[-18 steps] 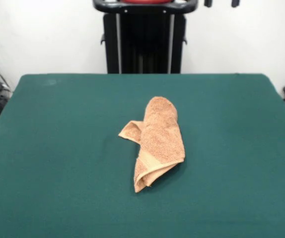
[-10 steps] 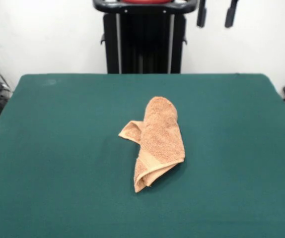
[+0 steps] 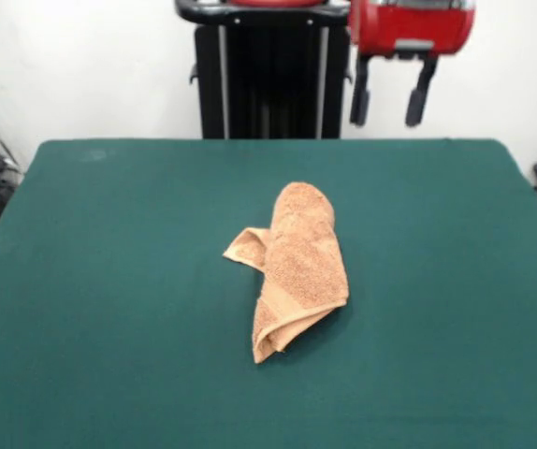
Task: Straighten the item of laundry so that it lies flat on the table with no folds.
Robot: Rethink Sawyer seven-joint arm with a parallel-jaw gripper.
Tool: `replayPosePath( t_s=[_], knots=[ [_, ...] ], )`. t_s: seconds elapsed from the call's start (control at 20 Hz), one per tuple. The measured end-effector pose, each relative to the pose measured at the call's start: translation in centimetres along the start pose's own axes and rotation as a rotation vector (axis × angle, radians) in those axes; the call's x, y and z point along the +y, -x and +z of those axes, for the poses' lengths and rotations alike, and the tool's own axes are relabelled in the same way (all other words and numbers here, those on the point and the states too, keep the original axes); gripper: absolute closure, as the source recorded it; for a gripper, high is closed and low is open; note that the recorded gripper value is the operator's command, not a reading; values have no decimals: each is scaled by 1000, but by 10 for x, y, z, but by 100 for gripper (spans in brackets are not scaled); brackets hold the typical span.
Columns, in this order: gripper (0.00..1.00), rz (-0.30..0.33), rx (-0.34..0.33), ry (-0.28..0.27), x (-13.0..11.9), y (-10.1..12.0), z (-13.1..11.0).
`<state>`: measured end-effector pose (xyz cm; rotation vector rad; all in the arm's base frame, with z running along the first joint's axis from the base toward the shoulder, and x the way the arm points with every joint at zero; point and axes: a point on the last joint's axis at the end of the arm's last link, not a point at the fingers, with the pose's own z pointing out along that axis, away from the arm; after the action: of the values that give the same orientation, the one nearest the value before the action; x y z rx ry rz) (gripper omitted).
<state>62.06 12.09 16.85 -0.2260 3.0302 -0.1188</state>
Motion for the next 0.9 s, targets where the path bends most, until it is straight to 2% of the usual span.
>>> replayPosePath(
  t_s=[0.5, 0.9],
  knots=[
    [0, 52, 10, -13, -49, 55, 35],
    [0, 93, 0, -24, -87, 88, 40]
  ],
)
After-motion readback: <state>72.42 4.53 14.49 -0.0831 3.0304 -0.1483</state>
